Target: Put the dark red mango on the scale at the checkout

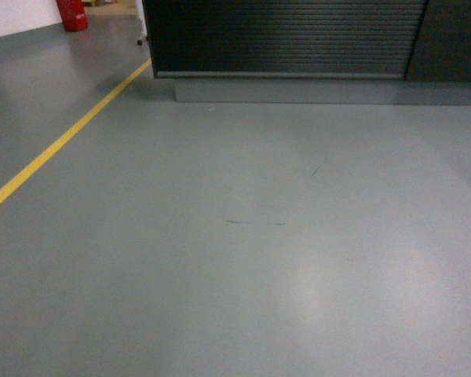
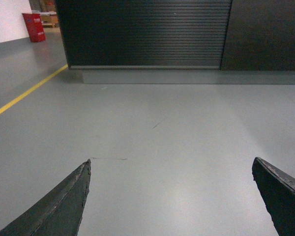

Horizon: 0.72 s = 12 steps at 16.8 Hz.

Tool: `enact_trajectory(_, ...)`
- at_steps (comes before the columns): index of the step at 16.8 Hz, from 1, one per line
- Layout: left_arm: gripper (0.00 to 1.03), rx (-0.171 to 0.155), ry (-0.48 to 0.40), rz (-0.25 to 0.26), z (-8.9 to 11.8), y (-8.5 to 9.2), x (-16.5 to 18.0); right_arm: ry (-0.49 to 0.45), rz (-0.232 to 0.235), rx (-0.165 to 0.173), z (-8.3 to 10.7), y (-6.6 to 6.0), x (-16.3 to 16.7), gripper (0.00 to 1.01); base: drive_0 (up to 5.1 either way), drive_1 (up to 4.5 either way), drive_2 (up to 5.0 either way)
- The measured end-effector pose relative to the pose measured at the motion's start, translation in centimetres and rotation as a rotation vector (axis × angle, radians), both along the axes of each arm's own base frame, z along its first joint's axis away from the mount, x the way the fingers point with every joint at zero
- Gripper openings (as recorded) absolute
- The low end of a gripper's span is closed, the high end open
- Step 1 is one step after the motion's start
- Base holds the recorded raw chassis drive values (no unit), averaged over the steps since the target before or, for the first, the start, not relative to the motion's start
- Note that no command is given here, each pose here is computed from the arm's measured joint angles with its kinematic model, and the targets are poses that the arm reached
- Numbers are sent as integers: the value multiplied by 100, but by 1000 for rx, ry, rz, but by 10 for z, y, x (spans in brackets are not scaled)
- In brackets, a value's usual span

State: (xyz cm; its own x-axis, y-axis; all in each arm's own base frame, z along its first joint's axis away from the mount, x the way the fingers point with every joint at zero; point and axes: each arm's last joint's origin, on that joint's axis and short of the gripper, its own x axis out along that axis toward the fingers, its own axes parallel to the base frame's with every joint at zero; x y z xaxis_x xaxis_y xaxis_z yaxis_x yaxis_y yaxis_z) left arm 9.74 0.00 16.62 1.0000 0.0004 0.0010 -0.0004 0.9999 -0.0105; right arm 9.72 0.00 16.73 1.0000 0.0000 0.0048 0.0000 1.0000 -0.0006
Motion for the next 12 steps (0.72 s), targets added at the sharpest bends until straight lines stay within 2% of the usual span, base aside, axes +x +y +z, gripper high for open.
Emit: enact_trajectory(12,98,0,0,0,0,0,0,0,0,0,0,0,0,98,0,0,0)
